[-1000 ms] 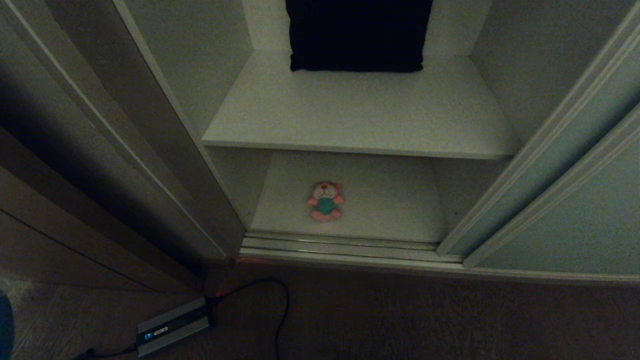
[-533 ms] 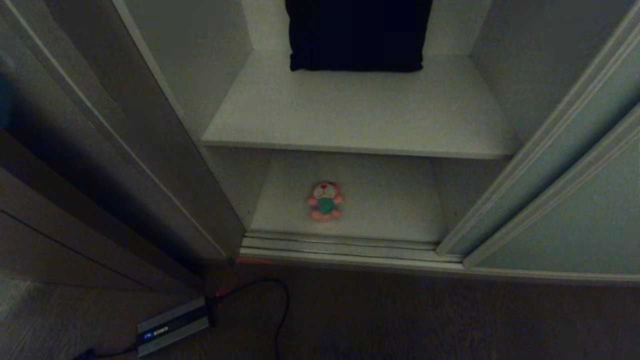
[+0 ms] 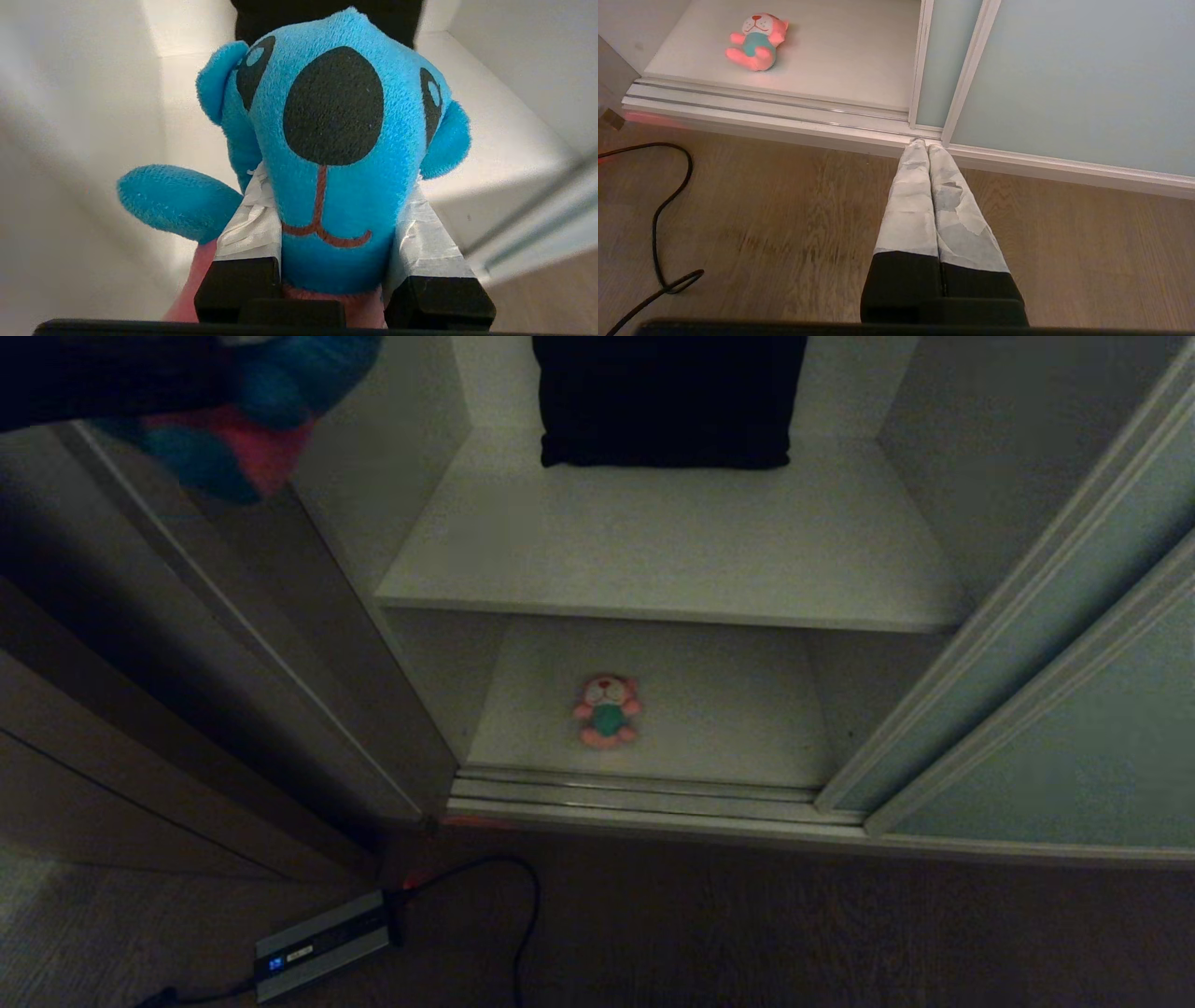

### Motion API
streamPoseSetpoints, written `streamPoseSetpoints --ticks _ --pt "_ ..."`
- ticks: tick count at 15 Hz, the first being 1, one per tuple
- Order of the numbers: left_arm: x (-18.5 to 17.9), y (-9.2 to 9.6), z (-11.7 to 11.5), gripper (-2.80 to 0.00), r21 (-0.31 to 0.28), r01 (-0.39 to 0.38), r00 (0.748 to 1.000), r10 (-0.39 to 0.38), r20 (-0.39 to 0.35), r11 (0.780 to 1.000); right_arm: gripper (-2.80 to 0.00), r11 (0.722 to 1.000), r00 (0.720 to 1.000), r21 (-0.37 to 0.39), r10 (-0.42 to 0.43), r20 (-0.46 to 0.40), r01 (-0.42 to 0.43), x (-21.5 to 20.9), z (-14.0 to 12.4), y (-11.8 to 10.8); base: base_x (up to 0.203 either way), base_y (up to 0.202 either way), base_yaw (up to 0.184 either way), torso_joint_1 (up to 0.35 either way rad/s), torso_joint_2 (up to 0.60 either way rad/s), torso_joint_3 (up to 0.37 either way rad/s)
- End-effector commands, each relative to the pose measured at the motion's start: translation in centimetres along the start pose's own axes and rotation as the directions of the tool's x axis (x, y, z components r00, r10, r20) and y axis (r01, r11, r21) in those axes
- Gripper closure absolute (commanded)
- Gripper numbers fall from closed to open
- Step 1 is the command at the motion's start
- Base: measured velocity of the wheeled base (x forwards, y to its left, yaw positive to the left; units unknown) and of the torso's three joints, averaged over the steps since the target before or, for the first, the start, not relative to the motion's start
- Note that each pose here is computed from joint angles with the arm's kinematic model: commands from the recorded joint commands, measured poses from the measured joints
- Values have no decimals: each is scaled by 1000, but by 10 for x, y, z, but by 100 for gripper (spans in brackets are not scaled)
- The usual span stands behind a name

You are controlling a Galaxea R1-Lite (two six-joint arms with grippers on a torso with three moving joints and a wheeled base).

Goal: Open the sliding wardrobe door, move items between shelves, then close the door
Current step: Place the blue doll on the higher shelf

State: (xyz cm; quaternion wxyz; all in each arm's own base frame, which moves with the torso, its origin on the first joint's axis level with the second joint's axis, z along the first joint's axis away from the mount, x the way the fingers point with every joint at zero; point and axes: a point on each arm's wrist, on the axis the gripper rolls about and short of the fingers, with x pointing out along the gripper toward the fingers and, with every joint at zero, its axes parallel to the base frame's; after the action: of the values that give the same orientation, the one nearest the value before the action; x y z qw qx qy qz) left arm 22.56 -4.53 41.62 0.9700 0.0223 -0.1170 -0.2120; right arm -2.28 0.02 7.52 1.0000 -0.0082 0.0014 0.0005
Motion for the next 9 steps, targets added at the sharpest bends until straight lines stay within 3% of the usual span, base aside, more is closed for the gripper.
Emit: streamPoseSetpoints --ticks 1,2,4,7,9 --pt "100 1 -62 0 -50 -11 993 6 -114 999 0 1000 1000 0 1 -3 -1 0 -1 0 0 0 0 0 0 0" --pt "117 -4 -69 0 -60 -31 993 24 -113 998 0 1000 1000 0 1 -2 -1 0 -1 0 0 0 0 0 0 0" --pt "154 -8 -111 0 -86 -65 985 51 -162 994 0 1000 1000 0 1 -2 -1 0 -1 0 0 0 0 0 0 0" --pt "192 -11 -162 0 -104 -116 985 101 -137 988 0 1000 1000 0 1 -3 -1 0 -1 0 0 0 0 0 0 0" --pt "206 -15 -184 0 -107 -130 987 118 -113 986 0 1000 1000 0 1 -3 -1 0 -1 0 0 0 0 0 0 0"
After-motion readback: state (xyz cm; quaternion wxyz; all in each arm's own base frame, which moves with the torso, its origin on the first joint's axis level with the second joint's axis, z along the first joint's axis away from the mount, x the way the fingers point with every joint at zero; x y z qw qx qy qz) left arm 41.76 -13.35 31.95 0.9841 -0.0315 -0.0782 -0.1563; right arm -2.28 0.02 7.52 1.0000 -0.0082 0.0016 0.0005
